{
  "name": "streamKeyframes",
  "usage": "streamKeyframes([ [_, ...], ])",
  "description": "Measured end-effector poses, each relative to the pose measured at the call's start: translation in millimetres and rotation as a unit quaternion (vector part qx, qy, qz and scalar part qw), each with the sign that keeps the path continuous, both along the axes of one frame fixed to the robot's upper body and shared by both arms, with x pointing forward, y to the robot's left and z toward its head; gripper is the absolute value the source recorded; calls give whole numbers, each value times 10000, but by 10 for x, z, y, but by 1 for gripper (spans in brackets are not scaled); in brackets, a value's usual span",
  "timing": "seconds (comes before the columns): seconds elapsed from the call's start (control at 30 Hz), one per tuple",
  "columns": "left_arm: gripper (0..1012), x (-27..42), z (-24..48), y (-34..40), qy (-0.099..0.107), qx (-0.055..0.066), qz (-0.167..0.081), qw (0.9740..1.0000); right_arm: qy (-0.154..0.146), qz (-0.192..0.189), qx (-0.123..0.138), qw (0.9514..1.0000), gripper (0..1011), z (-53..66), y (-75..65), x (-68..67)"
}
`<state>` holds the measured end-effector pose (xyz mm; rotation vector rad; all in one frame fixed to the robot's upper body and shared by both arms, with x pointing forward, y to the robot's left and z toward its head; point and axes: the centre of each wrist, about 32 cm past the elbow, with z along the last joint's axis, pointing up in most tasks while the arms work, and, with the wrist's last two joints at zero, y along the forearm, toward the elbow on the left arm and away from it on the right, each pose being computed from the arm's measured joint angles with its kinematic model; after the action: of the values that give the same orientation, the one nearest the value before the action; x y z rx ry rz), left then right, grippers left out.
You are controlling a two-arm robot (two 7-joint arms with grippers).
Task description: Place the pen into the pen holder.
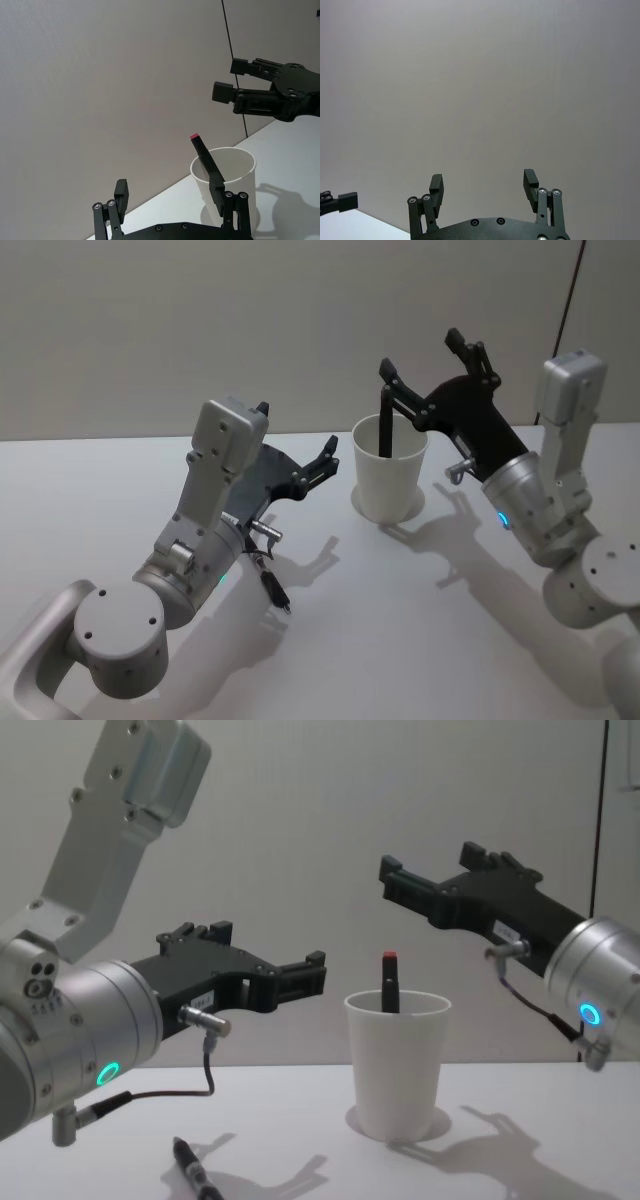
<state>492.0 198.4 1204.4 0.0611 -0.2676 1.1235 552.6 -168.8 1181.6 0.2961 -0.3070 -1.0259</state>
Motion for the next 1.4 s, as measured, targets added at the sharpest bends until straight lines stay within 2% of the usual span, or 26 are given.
streamKeyframes([
  [0.23, 1003, 0, 0, 0, 0, 0, 0, 10000, 219, -162, -7, 9996, 1001, -22, -119, -125],
  [0.67, 1003, 0, 0, 0, 0, 0, 1, 10000, 757, -527, -80, 9957, 1001, -36, -388, -471],
  [1.13, 1003, 0, 0, 0, 0, 0, 1, 10000, 1352, -841, -250, 9869, 1001, 19, -606, -884],
  [1.4, 1003, 0, 0, 0, 0, 0, 1, 10000, 1582, -937, -344, 9823, 1001, 62, -670, -1050],
])
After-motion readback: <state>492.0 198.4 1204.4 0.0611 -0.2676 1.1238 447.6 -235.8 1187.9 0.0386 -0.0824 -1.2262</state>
